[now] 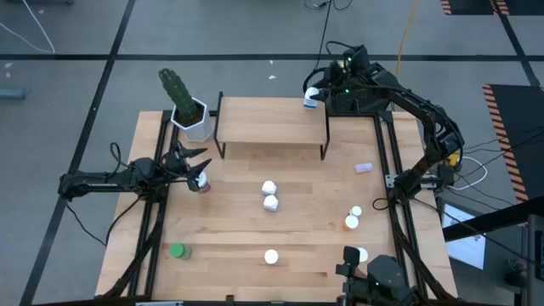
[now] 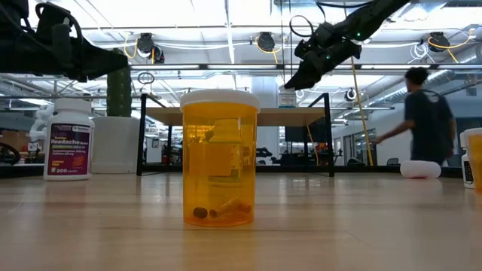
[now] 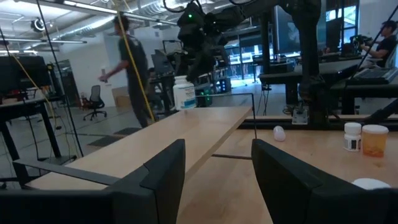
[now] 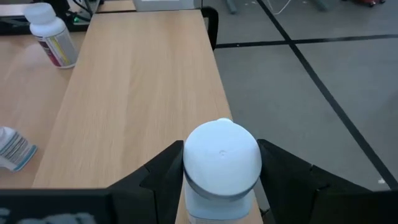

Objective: Pick and place medicine bottles onto shelf by color
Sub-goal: Put the top right white and blue pill bottle on the shelf

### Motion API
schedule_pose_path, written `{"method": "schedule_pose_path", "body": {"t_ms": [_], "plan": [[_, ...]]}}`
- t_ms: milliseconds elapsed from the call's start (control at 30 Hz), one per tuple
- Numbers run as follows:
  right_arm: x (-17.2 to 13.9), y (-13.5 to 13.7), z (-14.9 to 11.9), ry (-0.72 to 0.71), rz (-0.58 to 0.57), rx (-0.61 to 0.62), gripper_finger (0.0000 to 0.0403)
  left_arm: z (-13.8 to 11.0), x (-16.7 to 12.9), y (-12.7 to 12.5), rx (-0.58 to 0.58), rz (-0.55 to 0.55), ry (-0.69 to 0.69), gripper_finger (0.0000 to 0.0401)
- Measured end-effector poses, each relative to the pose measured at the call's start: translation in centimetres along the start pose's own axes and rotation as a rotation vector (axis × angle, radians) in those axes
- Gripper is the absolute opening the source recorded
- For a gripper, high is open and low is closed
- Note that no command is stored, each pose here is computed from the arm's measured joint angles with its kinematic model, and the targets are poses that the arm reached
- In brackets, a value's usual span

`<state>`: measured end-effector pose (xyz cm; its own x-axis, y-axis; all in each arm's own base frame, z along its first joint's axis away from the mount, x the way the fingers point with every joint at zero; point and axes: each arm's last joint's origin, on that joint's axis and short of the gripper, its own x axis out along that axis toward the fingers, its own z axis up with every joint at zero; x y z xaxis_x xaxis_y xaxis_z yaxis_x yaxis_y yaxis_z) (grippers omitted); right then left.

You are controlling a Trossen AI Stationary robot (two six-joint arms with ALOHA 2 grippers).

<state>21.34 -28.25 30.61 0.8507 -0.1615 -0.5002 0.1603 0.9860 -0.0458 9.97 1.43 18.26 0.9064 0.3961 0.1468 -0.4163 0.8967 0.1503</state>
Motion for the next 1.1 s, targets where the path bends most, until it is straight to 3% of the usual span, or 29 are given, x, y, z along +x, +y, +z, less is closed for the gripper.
{"method": "schedule_pose_path", "body": {"t_ms": [567,1100], "plan": [[0.31,0.19,-0.80,0.022,0.010,-0.088,0.0186,-0.03,0.00,-0.01,0.003,-0.001,0.004,0.0189],[0.23,0.01,-0.38,-0.008,-0.015,-0.086,0.0253,-0.06,0.00,-0.01,-0.001,-0.001,0.006,0.0189]]}}
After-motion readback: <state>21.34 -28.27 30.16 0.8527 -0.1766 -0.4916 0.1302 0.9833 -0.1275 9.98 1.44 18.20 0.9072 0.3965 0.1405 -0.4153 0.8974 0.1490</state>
